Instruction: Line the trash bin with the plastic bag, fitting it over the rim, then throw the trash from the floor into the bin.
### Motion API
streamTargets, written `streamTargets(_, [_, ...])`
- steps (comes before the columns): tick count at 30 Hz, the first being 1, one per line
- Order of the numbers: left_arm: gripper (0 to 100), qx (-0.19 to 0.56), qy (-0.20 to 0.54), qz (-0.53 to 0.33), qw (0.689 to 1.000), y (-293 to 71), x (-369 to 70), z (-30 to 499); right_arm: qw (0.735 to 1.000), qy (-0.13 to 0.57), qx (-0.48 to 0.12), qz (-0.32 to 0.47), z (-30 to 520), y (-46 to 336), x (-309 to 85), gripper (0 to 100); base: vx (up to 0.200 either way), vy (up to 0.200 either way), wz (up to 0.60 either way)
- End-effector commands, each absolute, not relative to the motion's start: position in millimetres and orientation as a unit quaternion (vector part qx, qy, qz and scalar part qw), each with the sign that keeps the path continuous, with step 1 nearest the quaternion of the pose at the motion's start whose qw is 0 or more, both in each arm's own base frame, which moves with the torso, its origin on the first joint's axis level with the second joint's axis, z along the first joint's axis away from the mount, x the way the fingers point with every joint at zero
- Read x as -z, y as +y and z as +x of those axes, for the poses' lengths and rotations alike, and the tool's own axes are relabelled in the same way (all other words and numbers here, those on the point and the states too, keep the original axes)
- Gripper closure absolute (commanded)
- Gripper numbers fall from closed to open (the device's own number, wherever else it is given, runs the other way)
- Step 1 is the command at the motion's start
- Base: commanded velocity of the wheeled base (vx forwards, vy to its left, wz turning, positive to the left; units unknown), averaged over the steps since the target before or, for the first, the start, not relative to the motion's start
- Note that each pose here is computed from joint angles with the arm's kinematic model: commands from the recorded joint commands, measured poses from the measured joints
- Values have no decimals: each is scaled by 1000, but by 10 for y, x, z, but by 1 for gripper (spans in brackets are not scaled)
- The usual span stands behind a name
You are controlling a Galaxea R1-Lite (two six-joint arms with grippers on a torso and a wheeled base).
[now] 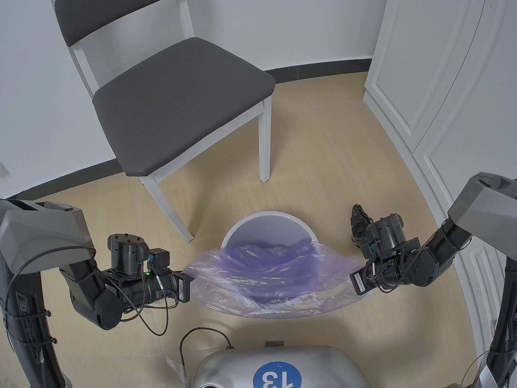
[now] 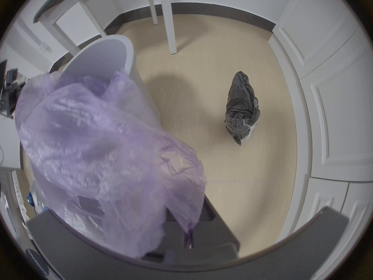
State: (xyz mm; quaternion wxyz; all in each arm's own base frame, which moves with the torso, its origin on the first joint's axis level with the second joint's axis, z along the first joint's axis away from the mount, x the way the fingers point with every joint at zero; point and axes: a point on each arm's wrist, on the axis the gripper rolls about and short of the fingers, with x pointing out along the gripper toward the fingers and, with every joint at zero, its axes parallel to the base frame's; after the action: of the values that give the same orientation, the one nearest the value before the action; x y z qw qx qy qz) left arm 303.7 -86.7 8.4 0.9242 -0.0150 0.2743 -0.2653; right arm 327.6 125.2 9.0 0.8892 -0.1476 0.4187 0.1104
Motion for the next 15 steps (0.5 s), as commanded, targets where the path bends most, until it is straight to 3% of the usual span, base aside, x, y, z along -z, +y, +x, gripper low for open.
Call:
streamTargets(1, [100, 260, 284, -16, 923, -842, 79, 3061, 875, 437, -120, -168, 3168, 1223, 73, 100, 0, 0, 0])
streamTargets(2, [100, 261, 282, -16, 923, -854, 111, 3068, 874, 438, -122, -173, 3158, 1224, 99, 0, 0, 0, 0])
streamTargets(10, [100, 268, 258, -18, 928, -902, 138, 3062, 880, 416, -161, -165, 2995, 1177, -107, 0, 0, 0, 0])
streamTargets(11, [100, 269, 254, -18, 929, -906, 110, 3057, 884, 381, -196, -188, 2817, 1115, -428, 0, 0, 0, 0])
streamTargets(15, [100, 273, 251, -19, 929, -917, 104, 3056, 894, 336, -213, -205, 2627, 1097, -854, 0, 0, 0, 0])
